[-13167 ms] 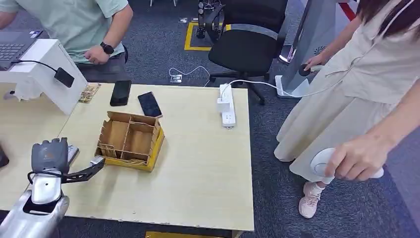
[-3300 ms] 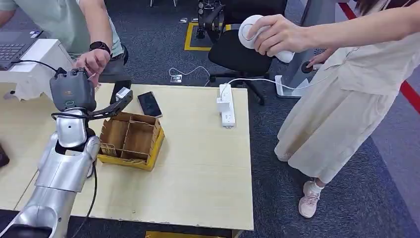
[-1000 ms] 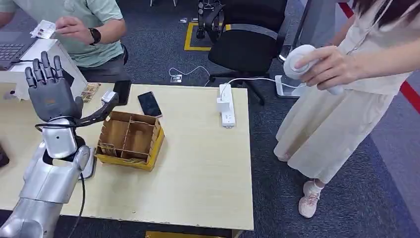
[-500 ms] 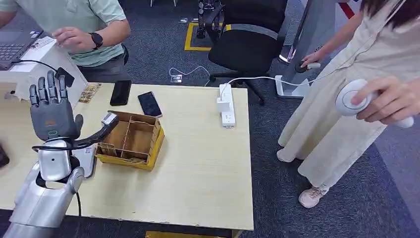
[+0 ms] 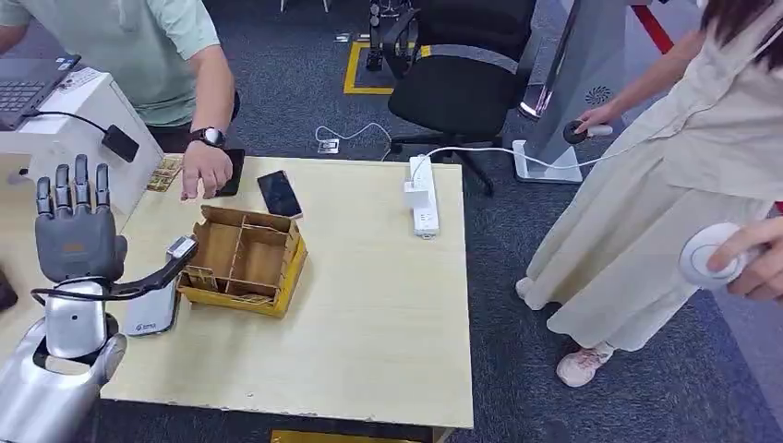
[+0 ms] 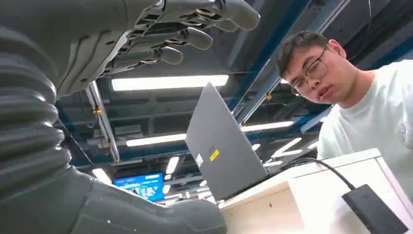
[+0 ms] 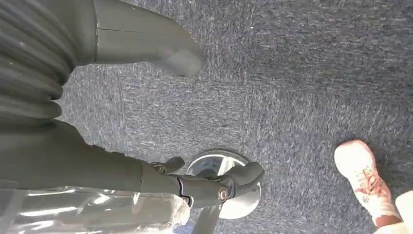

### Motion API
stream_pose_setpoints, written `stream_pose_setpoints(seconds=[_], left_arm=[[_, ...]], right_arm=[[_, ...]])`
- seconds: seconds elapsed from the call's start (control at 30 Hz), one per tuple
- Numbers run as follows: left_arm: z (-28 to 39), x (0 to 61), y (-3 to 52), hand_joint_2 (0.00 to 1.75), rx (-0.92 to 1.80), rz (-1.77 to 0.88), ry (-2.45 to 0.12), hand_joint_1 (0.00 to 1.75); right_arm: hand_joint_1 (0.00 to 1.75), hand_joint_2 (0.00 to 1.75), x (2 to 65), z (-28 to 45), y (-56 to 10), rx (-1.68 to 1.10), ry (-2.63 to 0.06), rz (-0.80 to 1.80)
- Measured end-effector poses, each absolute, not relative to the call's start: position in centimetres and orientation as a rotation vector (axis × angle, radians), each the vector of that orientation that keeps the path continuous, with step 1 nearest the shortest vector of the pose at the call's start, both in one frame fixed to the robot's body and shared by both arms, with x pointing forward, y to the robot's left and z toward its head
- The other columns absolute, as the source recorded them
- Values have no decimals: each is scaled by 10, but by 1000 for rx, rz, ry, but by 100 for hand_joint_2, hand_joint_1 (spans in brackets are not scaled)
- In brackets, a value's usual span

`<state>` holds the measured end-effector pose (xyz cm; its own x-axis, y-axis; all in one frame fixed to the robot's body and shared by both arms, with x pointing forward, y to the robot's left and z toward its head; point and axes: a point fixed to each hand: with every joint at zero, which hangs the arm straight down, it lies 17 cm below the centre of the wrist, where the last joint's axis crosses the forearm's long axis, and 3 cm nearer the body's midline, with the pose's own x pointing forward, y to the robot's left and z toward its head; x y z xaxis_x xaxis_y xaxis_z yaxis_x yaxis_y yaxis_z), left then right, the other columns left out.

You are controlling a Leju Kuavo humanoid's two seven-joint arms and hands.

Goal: Pass the card to the sensor for recognition and then transmit it.

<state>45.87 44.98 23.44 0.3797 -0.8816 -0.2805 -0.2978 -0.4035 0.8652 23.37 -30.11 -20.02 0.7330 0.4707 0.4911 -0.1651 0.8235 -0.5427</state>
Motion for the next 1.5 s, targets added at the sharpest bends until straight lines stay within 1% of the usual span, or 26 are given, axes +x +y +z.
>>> stream_pose_setpoints(seconds=[0.3, 0.63, 0.83, 1.03, 1.5], left_arm=[[193, 449, 431, 175, 1843, -1220, -1026, 0], [146, 424, 416, 175, 1730, -1385, -1058, 0], [142, 421, 412, 175, 1714, -1392, -1071, 0], [128, 406, 384, 175, 1607, -1482, -1157, 0], [150, 396, 389, 175, 1639, -1403, -1196, 0]], right_arm=[[0, 175, 238, -194, -310, -510, -683, 328], [0, 175, 236, -191, -323, -532, -679, 306], [0, 175, 235, -191, -324, -535, -677, 305], [0, 175, 230, -192, -328, -543, -665, 298], [0, 175, 228, -193, -329, -545, -661, 300]])
